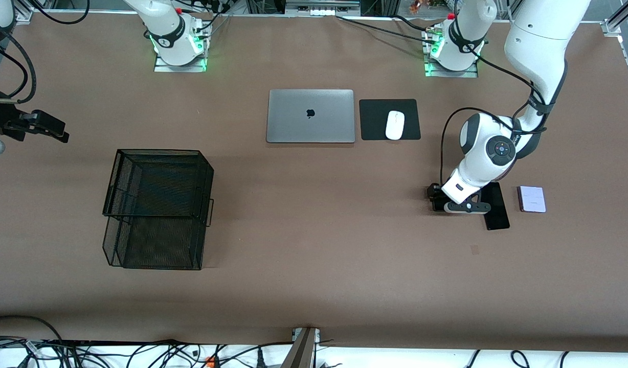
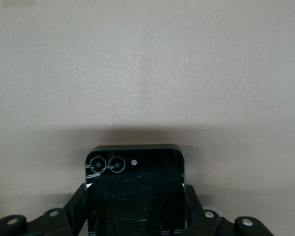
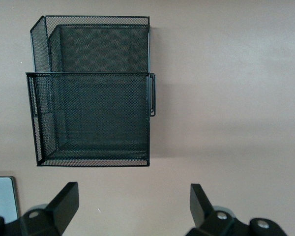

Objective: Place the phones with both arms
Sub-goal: 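Lower the left gripper onto the small black flip phone and grasp it, then lift the flip phone with the left gripper toward the laptop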

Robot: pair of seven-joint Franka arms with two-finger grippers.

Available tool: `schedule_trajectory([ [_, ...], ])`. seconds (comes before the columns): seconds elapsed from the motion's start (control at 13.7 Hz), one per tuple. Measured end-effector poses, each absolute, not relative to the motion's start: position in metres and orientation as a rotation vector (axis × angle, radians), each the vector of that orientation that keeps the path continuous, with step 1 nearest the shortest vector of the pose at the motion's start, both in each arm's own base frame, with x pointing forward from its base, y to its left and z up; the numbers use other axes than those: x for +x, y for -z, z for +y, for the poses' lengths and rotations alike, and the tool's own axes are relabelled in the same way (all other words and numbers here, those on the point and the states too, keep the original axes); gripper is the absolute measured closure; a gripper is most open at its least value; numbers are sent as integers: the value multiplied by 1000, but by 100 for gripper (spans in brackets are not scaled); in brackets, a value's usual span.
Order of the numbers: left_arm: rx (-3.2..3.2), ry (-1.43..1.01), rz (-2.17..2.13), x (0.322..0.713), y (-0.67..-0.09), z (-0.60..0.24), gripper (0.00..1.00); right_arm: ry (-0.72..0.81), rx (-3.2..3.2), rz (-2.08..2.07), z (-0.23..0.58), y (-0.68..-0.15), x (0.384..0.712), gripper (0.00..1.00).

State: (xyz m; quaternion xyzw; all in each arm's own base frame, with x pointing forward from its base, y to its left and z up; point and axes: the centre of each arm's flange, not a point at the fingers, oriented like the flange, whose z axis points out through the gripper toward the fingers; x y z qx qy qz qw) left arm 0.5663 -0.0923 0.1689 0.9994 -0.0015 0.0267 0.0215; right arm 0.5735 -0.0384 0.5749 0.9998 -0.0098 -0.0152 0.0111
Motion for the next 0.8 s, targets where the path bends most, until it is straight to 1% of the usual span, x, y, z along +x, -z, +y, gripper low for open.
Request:
schedule_trajectory([
  [0.07, 3097, -78, -9, 571, -175, -94, 21, 47, 3119, -30, -38, -575, 574, 0],
  [0.22, 3104, 7, -21, 587, -200, -100, 21, 47, 3119, -30, -38, -575, 574, 0],
  [0.44, 3108, 128, -76, 619, -267, -124, 21, 44, 3119, -30, -38, -575, 574, 0],
  [0.58, 3100, 118, -182, 626, -304, -169, 21, 43, 3119, -30, -38, -575, 574, 0],
  [0.8, 3068, 45, -392, 604, -324, -296, 21, 42, 3119, -29, -38, -575, 574, 0],
])
